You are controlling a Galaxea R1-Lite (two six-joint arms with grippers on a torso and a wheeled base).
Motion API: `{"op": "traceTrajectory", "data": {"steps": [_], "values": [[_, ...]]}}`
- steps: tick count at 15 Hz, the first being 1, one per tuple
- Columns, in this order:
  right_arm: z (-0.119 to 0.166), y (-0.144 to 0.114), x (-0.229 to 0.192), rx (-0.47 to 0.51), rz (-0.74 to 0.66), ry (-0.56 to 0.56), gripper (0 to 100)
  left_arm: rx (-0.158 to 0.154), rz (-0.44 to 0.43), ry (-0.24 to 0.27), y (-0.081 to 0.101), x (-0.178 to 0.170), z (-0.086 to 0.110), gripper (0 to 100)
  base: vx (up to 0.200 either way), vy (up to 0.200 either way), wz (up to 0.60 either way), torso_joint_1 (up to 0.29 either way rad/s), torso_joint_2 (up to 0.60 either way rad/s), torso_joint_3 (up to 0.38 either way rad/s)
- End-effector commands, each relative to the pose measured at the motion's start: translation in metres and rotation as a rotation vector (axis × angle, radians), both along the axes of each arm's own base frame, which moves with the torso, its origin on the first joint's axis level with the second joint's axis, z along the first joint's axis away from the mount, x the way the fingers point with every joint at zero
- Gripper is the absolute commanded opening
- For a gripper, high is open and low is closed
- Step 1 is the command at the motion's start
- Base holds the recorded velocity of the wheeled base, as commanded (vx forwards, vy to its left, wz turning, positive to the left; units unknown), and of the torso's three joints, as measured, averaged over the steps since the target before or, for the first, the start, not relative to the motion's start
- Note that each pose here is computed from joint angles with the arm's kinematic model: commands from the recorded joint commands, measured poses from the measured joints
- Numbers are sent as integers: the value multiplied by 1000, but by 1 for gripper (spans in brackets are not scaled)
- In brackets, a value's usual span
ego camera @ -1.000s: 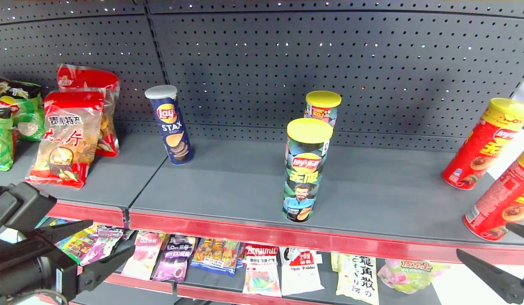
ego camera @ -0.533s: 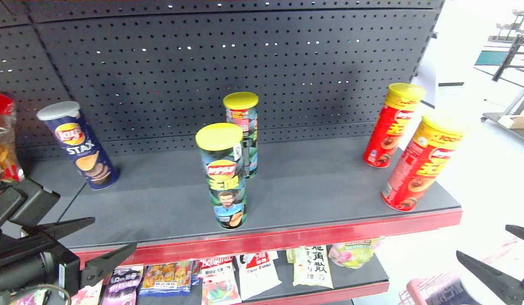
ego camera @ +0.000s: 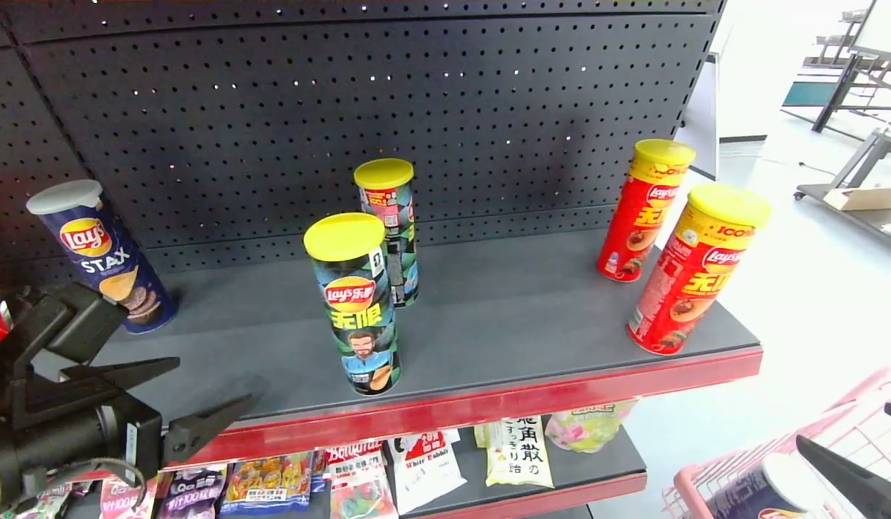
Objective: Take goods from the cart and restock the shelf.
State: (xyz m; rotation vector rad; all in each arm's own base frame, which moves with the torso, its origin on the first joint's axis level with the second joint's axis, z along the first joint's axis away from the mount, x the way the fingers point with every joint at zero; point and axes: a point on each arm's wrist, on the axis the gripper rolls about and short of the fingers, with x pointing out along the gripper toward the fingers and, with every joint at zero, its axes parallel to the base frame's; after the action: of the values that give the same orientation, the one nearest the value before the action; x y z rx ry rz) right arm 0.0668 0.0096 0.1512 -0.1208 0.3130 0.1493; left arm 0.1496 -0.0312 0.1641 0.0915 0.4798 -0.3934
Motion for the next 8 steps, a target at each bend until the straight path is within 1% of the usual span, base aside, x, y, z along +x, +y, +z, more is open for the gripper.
{"op": "traceTrajectory", "data": {"steps": [1,3,4,5,6,7,8], "values": [[0,-1,-6,21,-7,-26,100,-1,6,35,-4,12,-2,100,0,0,0,0,0,0],[0,-1,-6,43,-22,-25,100,22,14,84,-9,26,-10,100,0,0,0,0,0,0],[0,-1,-6,45,-24,-23,100,41,10,109,-15,34,-14,100,0,0,0,0,0,0],[0,-1,-6,45,-24,-23,100,46,7,117,-21,38,-16,100,0,0,0,0,0,0],[0,-1,-6,45,-24,-22,100,39,20,123,-26,43,-18,100,0,0,0,0,0,0],[0,-1,-6,47,-25,-23,100,28,53,133,-32,50,-20,100,0,0,0,0,0,0],[0,-1,-5,47,-26,-22,100,24,88,143,-35,57,-24,100,0,0,0,0,0,0]]}}
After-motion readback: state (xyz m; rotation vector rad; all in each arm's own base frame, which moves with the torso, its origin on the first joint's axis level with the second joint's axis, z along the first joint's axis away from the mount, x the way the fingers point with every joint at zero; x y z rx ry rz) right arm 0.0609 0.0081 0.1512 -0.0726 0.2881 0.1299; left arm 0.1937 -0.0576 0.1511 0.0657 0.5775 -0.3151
